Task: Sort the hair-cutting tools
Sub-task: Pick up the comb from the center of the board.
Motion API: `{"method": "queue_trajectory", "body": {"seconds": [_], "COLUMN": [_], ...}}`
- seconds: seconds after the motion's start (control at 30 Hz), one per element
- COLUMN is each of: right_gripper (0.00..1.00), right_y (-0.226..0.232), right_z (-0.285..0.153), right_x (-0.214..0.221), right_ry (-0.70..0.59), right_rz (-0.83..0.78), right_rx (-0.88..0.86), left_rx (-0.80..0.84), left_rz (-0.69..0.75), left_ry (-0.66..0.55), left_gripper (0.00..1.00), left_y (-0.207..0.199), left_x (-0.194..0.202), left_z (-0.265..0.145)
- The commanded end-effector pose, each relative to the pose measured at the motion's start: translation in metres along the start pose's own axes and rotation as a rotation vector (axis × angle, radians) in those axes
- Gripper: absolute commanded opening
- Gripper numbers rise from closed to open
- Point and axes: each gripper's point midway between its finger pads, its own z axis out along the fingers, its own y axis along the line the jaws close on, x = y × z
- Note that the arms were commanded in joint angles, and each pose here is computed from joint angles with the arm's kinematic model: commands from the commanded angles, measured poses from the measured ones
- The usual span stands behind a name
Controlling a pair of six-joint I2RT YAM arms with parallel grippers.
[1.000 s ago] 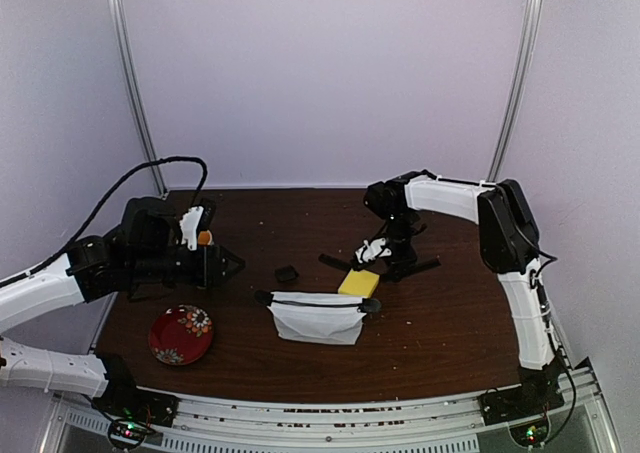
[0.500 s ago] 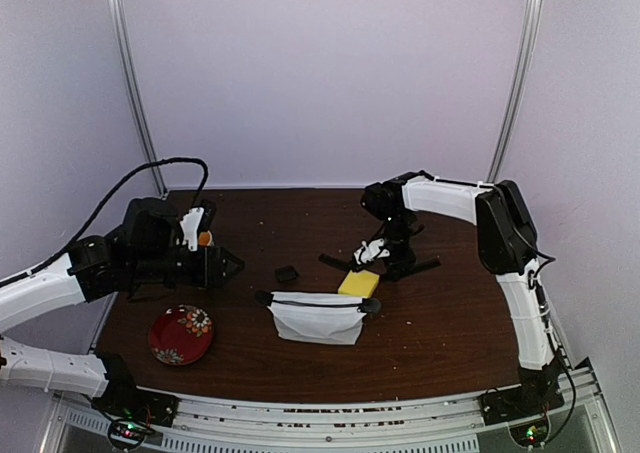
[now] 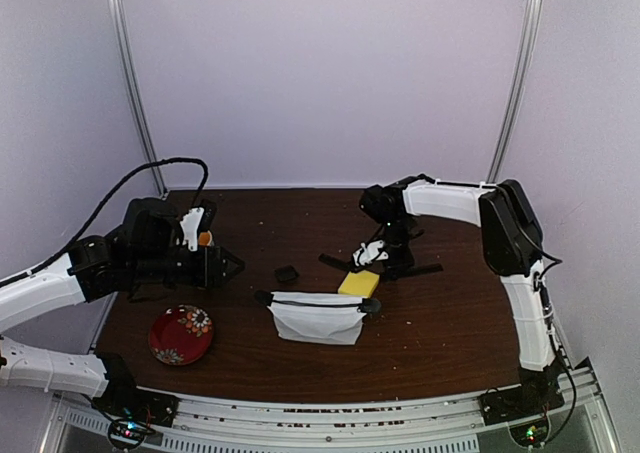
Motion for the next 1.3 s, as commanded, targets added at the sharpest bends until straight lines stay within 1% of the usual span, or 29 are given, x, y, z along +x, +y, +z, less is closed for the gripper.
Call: {"method": "queue_trajectory", "body": {"seconds": [0.0,0.13,0.4,0.63,0.73,0.87,0.93,1.03,1.17,1.27], "right_gripper": [0.22,0.2,0.2,0.2,0.2,0.21,0.21,0.21,0.22,0.25], "right_y": [0.01,0.017,0.044,0.074,0.086,0.102,0.108,0.11,0.09,0.074], "right_z": [0.01,-0.006,-0.051,-0.099,-0.132,-0.2,-0.236,-0.28,-0.315,-0.327], "right_x": [0.003,0.011,0.012,-0.003,-0.015,-0.041,-0.051,-0.062,-0.069,-0.068], "right_ry": [0.023,-0.005,-0.143,-0.314,-0.43,-0.669,-0.774,-0.904,-1.017,-1.048], "right_rz": [0.026,0.07,0.154,0.226,0.263,0.287,0.283,0.309,0.439,0.523], "right_rx": [-0.021,-0.015,-0.035,-0.096,-0.131,-0.195,-0.223,-0.246,-0.184,-0.101], "left_rx": [0.007,0.012,0.023,0.088,0.119,0.194,0.265,0.327,0.342,0.306], "left_rz": [-0.006,-0.001,0.011,0.045,0.09,0.22,0.28,0.308,0.304,0.275], "left_ry": [-0.024,-0.025,-0.015,-0.033,-0.069,-0.129,-0.153,-0.214,-0.336,-0.421], "left_gripper": [0.51,0.5,0.51,0.51,0.51,0.51,0.51,0.51,0.51,0.53], "left_y": [-0.002,-0.003,-0.006,-0.022,-0.036,-0.073,-0.094,-0.112,-0.141,-0.161], "left_x": [-0.004,-0.005,-0.005,-0.011,-0.02,-0.031,-0.036,-0.049,-0.075,-0.093], "left_z": [-0.002,-0.003,0.005,0.017,0.023,0.032,0.036,0.042,0.045,0.05]}}
